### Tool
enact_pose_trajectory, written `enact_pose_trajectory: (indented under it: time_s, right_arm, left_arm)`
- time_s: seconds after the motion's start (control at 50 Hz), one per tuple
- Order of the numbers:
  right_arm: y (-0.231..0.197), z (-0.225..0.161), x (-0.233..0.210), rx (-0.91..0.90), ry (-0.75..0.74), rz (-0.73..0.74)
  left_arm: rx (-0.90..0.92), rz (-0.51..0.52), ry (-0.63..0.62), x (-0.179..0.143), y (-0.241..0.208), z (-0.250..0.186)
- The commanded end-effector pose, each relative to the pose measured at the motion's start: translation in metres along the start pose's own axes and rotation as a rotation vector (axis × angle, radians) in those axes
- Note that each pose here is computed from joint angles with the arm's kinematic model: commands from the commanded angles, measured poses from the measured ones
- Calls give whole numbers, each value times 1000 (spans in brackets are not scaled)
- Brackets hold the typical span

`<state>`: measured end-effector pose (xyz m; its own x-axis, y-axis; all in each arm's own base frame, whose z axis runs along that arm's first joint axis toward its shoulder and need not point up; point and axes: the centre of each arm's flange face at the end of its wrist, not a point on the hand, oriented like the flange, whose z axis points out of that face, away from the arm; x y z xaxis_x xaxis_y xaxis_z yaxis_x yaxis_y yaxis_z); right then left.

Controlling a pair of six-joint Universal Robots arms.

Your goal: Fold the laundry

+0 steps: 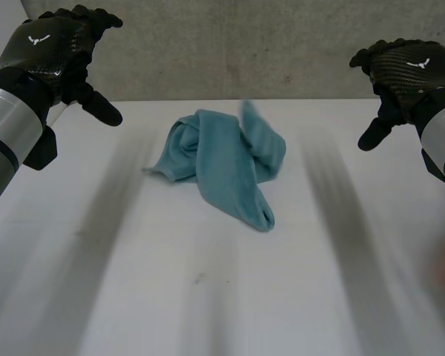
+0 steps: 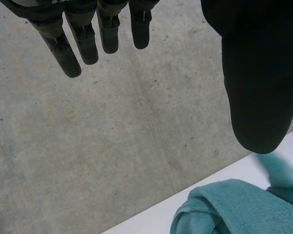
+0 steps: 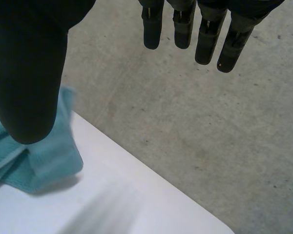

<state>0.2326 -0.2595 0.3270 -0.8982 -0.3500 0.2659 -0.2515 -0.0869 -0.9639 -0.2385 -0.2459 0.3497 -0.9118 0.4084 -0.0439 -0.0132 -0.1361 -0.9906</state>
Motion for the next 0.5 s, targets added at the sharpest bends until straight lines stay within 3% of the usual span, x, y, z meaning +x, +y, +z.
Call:
enact_pose_trajectory:
  time_s: [0.02,0.38,0.5]
  right_arm:
    - [0,-1,-6,4,-30,0]
    - [21,-2,-25,-69,-91,-100]
    - [38,1,-55,-120,-171,4]
  left_arm:
    - [0,2,-1,0,0,0]
    - [-56,1,-16,-6,35,26]
    - [-112,26,-15,-8,58,37]
